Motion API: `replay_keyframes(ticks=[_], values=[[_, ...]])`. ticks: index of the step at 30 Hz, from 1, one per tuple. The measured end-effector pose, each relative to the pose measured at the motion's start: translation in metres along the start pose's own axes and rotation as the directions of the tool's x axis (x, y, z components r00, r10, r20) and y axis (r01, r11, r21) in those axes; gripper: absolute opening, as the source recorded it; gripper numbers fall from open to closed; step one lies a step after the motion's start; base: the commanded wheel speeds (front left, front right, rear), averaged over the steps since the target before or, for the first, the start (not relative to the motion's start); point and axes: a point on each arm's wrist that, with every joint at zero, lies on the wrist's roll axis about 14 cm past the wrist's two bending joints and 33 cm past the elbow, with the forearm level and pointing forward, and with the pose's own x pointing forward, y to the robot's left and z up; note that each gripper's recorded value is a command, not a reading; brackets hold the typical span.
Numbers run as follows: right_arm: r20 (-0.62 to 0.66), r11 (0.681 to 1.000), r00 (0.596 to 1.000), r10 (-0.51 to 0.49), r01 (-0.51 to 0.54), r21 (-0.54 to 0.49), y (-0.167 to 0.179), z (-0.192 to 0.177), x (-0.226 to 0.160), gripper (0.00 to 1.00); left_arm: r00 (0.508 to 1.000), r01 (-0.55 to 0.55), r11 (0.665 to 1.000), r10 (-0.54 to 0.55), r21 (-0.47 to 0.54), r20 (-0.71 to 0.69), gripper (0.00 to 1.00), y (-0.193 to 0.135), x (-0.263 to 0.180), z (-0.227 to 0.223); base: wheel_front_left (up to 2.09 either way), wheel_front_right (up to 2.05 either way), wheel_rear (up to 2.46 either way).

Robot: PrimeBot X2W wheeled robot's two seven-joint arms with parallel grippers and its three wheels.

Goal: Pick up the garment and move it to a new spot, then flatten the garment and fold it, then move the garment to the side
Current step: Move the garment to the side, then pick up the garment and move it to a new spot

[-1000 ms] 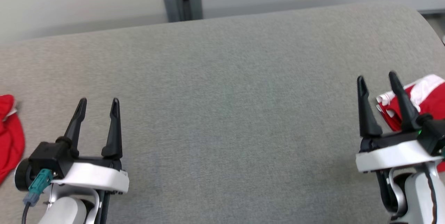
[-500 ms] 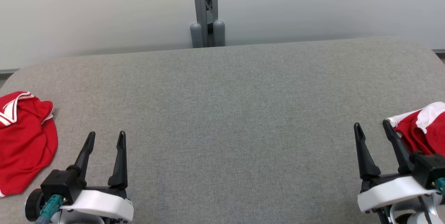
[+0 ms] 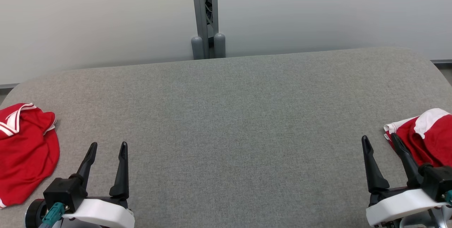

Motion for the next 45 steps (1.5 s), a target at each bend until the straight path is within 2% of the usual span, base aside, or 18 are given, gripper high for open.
replay_keyframes(ticks=[16, 21, 25, 29, 30, 35, 43, 45], values=[[-0.008, 1.000, 1.000, 0.003, -0.003, 0.013, 0.001, -0.004, 0.001, 1.00, 1.000, -0.015, 1.000, 0.015, 0.003, 0.002, 1.00, 0.005, -0.001, 0.001, 0.00, 0.00, 0.00], [-0.012, 0.999, 0.999, 0.049, -0.049, 0.016, 0.016, -0.006, 0.007, 1.00, 0.998, -0.059, 0.998, 0.059, 0.001, 0.023, 1.00, 0.019, -0.006, 0.008, 0.00, 0.00, 0.00], [-0.016, 0.992, 0.992, 0.128, -0.127, 0.026, 0.042, -0.008, 0.018, 1.00, 0.988, -0.141, 0.990, 0.141, -0.011, 0.058, 1.00, 0.045, -0.017, 0.019, 0.00, 0.00, 0.00], [-0.021, 0.976, 0.976, 0.215, -0.215, 0.035, 0.072, -0.012, 0.030, 1.00, 0.968, -0.234, 0.972, 0.236, -0.035, 0.090, 1.00, 0.075, -0.034, 0.029, 0.00, 0.00, 0.00], [-0.023, 0.965, 0.965, 0.260, -0.259, 0.046, 0.088, -0.014, 0.034, 1.00, 0.953, -0.282, 0.958, 0.285, -0.045, 0.102, 1.00, 0.090, -0.045, 0.032, 0.00, 0.00, 0.00], [-0.034, 0.929, 0.930, 0.366, -0.364, 0.062, 0.128, -0.019, 0.042, 1.00, 0.909, -0.391, 0.918, 0.396, -0.065, 0.126, 1.00, 0.119, -0.076, 0.039, 0.00, 0.00, 0.00], [-0.043, 0.873, 0.874, 0.485, -0.480, 0.084, 0.175, -0.025, 0.046, 1.00, 0.847, -0.501, 0.860, 0.511, -0.097, 0.149, 1.00, 0.148, -0.116, 0.045, 0.00, 0.00, 0.00], [-0.045, 0.869, 0.869, 0.492, -0.487, 0.086, 0.178, -0.026, 0.046, 1.00, 0.843, -0.507, 0.856, 0.516, -0.101, 0.150, 1.00, 0.150, -0.119, 0.045, 0.00, 0.00, 0.00]])
